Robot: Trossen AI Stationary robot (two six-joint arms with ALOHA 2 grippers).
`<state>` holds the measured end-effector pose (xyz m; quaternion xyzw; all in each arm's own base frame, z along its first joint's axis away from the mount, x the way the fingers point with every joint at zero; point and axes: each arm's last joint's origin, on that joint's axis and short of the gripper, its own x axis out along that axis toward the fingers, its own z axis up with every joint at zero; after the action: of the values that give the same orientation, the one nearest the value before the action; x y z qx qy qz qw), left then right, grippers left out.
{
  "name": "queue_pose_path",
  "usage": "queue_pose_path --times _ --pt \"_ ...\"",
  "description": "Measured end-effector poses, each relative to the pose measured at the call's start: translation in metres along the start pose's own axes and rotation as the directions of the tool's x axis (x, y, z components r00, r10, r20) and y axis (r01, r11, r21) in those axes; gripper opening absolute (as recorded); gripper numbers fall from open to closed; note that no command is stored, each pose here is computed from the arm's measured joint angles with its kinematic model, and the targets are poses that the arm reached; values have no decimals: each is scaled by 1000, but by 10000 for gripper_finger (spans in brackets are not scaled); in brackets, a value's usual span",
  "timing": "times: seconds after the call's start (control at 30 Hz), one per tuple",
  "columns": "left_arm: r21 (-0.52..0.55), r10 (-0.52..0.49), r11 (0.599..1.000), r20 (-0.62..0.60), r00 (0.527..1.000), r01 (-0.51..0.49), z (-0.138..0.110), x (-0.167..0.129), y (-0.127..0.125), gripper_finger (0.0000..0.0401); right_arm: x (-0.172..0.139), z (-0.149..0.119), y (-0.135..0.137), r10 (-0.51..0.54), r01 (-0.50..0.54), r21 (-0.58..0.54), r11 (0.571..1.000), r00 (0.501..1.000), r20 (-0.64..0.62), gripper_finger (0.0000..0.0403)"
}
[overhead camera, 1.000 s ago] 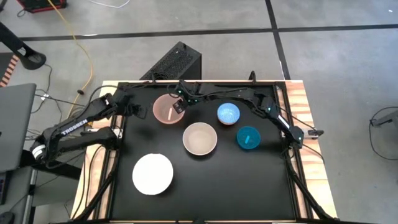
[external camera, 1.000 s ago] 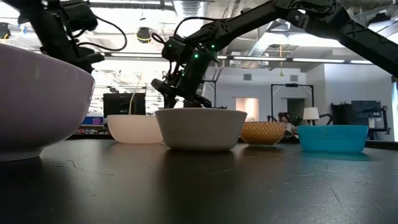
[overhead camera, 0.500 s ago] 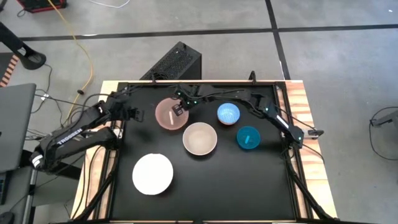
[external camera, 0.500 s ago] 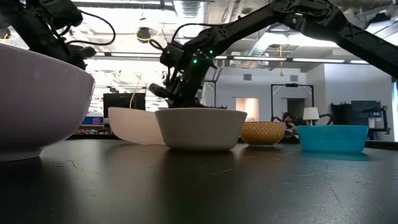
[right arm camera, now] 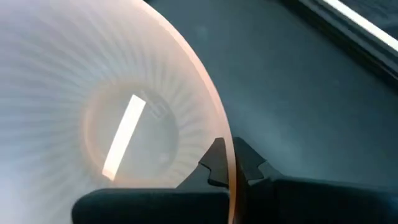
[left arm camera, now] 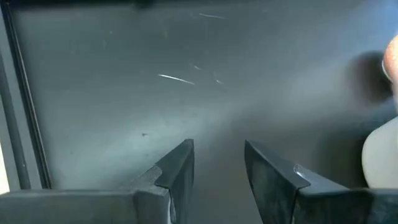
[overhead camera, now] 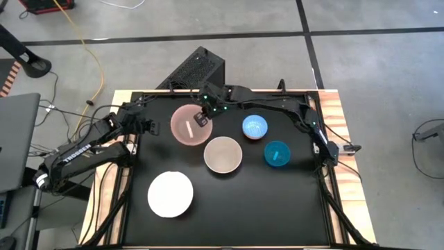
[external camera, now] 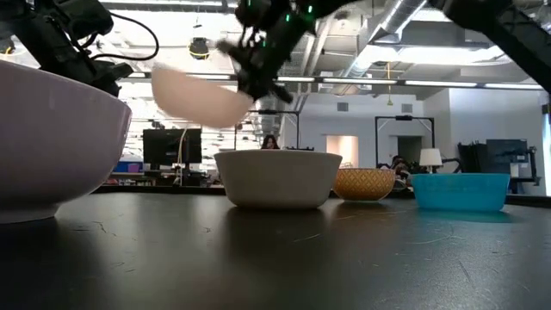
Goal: Nest bowls inside each other
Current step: Stack the light orange bowl on top of the left white bowl
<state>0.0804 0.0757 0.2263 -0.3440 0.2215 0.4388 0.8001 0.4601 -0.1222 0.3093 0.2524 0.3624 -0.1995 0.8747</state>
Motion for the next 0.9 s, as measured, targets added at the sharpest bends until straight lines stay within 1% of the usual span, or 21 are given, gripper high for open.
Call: queue_pose_path --times 0.1,0.23,0.33,0.47,0.53,0.6,0.67,0.73,0.8,0.83,0.9 --pt "-22 -2 1000 4 1000 2 0 0 0 130 -11 -9 25 66 -67 -51 996 998 -14 2" --pt "-87 -1 996 5 1000 2 0 0 0 130 -14 -28 59 136 -142 -154 978 990 -48 2" --pt "-158 1 987 6 1000 0 0 0 0 130 -17 -42 82 168 -180 -238 954 983 -72 2" --pt "-264 2 964 7 1000 0 0 0 0 130 -18 -59 111 225 -236 -322 917 972 -72 2" --pt "-282 -1 960 6 1000 3 0 0 -1 130 -19 -64 125 266 -265 -349 899 963 -45 1" --pt "-274 -12 962 0 1000 12 -1 0 -2 130 -19 -66 138 317 -297 -336 894 948 5 1" --pt "-250 -23 968 -6 1000 21 -2 0 -4 130 -19 -70 148 334 -304 -319 898 942 40 1" --pt "-217 -28 976 -7 1000 26 -2 0 -5 130 -11 -73 159 351 -308 -295 905 930 109 1" --pt "-185 -34 982 -12 999 32 -3 -1 -6 130 -7 -76 163 344 -305 -250 919 930 129 1" --pt "-170 -46 985 -19 999 42 -3 -1 -7 130 2 -81 166 342 -309 -222 925 931 127 1" --pt "-122 -73 990 -36 997 68 -4 -1 -8 130 9 -85 171 356 -336 -151 930 924 138 1"
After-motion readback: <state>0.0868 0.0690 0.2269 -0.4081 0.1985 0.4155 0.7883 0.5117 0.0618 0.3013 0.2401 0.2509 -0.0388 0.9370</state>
